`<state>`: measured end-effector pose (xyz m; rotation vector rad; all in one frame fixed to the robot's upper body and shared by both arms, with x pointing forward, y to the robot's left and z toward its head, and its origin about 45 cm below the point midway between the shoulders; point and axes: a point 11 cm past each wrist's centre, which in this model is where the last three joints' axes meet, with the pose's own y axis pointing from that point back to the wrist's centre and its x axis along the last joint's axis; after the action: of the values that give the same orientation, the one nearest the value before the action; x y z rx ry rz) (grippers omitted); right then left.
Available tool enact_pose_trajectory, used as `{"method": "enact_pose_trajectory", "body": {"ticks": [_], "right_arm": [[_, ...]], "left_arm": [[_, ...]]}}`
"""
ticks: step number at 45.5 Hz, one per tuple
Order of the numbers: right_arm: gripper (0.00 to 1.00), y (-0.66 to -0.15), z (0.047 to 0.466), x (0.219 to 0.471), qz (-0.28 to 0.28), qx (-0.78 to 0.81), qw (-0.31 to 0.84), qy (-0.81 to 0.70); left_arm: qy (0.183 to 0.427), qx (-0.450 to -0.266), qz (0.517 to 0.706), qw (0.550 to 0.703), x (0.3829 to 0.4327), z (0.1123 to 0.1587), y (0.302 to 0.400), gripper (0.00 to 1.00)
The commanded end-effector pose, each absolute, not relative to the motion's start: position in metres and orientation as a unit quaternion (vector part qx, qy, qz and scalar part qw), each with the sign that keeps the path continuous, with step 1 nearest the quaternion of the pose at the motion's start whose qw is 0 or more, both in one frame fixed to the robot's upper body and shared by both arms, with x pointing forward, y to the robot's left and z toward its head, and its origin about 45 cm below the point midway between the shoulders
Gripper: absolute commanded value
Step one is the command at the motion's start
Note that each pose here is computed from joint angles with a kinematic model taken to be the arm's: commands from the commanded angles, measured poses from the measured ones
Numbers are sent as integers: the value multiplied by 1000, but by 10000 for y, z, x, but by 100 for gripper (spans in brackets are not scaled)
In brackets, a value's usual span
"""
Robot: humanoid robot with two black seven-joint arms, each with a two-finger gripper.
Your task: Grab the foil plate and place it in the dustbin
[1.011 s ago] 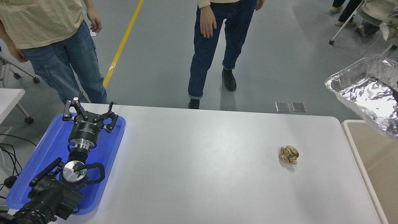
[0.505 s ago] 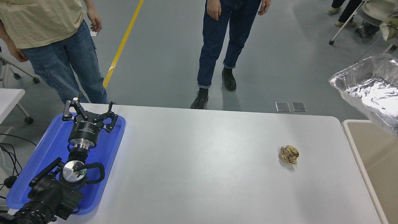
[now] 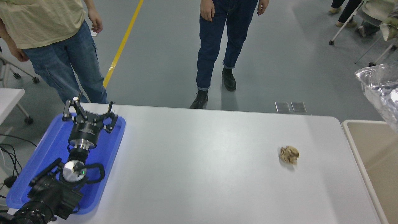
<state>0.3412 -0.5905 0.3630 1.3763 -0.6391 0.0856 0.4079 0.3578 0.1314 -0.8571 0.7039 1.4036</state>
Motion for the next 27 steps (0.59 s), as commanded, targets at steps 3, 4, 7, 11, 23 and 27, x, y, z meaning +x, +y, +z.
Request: {"method": "enact_pose_trajectory", "body": {"ticks": [3, 4, 7, 11, 23, 27], "right_arm": [[0, -6478, 2958, 3042, -27, 587, 729, -353], [0, -6479, 2898, 3047, -26, 585, 729, -354], [0, -6505, 2740, 3018, -24, 581, 729, -361], [0, -6556, 2430, 2918, -15, 567, 737, -366], [0, -6504, 1764, 2780, 25, 540, 756, -369], [0, -6484, 1570, 2688, 48, 530, 767, -358]], "left_arm": [[307, -373, 612, 626, 4078, 1312, 3579, 100], [307, -374, 612, 626, 4080, 1316, 3577, 100], [307, -373, 612, 626, 4078, 1313, 3580, 100], [307, -373, 612, 626, 4078, 1313, 3580, 100], [307, -374, 612, 626, 4080, 1316, 3577, 100], [307, -374, 612, 626, 4080, 1316, 3577, 100]]}}
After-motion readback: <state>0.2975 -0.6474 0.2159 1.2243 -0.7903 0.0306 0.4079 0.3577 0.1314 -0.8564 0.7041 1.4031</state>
